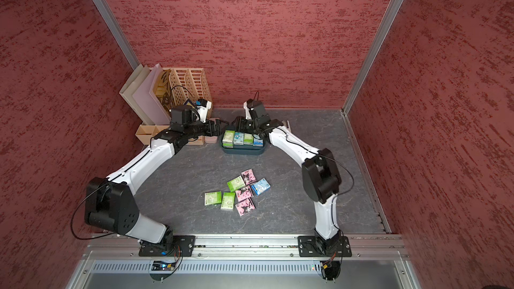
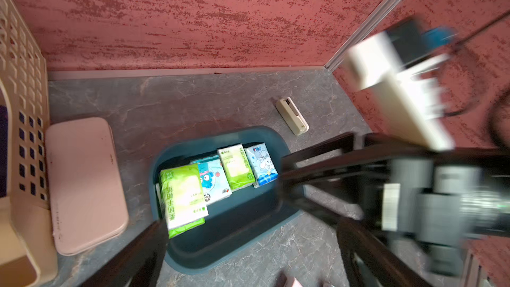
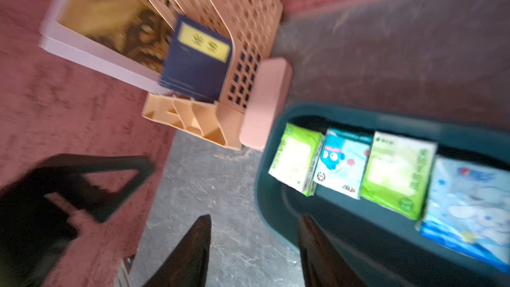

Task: Put the pocket tissues into the storage box
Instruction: Pick up the pocket tissues from the center of the board.

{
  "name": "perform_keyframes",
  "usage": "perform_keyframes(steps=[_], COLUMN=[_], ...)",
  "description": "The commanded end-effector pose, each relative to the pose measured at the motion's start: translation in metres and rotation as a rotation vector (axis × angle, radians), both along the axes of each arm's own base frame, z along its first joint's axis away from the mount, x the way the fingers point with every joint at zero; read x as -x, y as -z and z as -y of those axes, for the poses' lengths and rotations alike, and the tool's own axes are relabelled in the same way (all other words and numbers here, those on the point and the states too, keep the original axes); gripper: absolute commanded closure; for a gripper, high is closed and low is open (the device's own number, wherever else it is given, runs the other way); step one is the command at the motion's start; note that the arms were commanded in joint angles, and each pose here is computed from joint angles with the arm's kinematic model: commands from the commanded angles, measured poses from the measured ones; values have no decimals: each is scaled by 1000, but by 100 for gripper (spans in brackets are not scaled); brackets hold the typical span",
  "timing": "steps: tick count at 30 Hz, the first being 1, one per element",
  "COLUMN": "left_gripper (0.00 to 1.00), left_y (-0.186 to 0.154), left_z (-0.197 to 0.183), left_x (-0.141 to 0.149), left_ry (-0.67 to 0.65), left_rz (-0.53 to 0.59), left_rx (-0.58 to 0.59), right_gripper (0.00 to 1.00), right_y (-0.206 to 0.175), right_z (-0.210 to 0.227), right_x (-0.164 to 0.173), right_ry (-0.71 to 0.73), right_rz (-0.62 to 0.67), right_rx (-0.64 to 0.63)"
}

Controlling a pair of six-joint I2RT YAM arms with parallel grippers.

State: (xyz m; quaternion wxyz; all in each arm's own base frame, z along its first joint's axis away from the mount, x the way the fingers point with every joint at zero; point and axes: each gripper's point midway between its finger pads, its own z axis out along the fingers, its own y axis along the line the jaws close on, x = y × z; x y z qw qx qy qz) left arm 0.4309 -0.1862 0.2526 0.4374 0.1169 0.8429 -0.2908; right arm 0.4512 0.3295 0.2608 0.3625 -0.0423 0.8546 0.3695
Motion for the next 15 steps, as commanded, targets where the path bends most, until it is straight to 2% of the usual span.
perform_keyframes(steps=[1,5,9,15], left_gripper=[0,0,0,0], left_y=[10,7,20,57], left_z=[12,37,55,48], left_x=[2,-1,2,37], left_ry=[41,96,97,106], left_rz=[-28,-40,-69,-195], left_rx=[-91,-114,-243,-293], right_gripper=[41,36,34,31], right_y=[-28,-40,-40,-23], right_z=[53,94,123,161], right_x=[17,53,96,133], right_ry=[88,131,110,159], right_rz=[102,135,119,84], right_rx=[103,186,220,257])
